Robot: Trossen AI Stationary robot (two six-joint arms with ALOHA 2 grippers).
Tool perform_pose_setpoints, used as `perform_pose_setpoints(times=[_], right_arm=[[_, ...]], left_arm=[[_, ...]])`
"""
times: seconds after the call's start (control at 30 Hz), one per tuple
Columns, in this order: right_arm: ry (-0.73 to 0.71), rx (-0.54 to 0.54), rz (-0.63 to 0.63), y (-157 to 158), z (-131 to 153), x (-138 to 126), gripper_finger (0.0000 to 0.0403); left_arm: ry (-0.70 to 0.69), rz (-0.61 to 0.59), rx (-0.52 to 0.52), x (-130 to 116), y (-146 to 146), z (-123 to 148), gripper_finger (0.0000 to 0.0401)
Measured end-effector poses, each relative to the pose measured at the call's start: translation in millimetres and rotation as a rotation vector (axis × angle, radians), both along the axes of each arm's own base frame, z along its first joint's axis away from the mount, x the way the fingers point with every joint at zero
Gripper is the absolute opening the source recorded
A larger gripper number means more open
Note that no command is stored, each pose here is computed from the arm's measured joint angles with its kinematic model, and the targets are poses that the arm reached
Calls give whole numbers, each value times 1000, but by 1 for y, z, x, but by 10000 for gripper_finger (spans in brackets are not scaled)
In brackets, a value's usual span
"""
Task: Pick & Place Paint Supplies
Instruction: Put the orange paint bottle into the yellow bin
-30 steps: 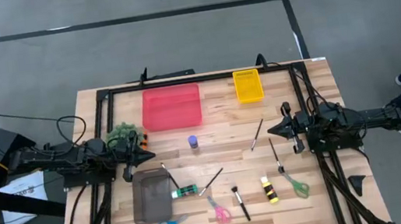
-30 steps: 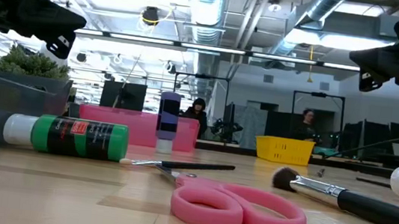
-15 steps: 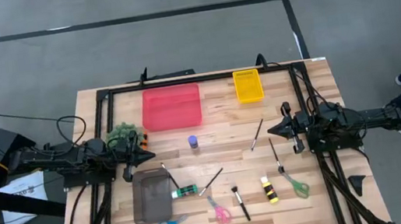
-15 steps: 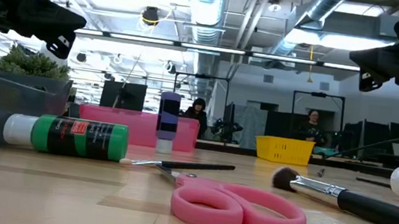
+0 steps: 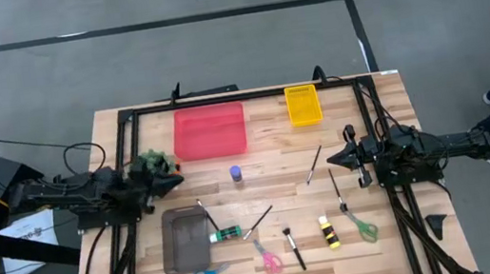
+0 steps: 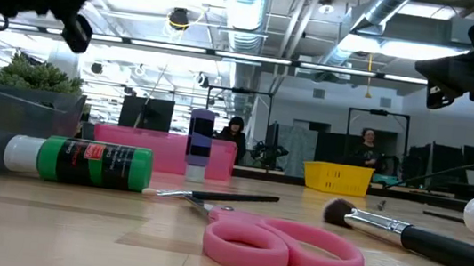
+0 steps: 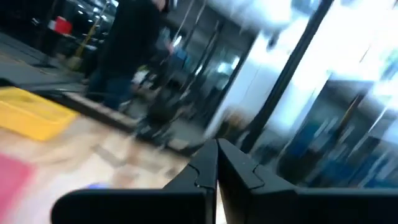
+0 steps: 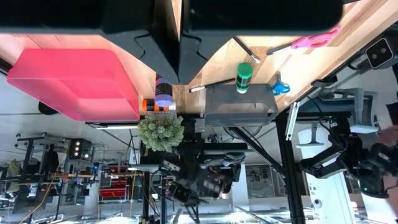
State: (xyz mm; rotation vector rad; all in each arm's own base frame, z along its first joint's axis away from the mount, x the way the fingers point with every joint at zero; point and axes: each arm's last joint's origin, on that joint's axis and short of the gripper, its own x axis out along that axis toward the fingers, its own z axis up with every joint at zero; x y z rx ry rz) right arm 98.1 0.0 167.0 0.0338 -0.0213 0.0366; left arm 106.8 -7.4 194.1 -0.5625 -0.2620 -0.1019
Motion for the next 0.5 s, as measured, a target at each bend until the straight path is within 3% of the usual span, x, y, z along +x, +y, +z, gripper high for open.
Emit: perform_pose_setpoints(times=[0.07, 0.5], right_arm=[[0, 0, 0, 0, 0, 0, 0], [0, 0, 0, 0, 0, 0, 0]], left_arm=[[-76, -18, -60, -2, 0, 7, 0], [-426, 56, -169, -18, 5, 36, 0]])
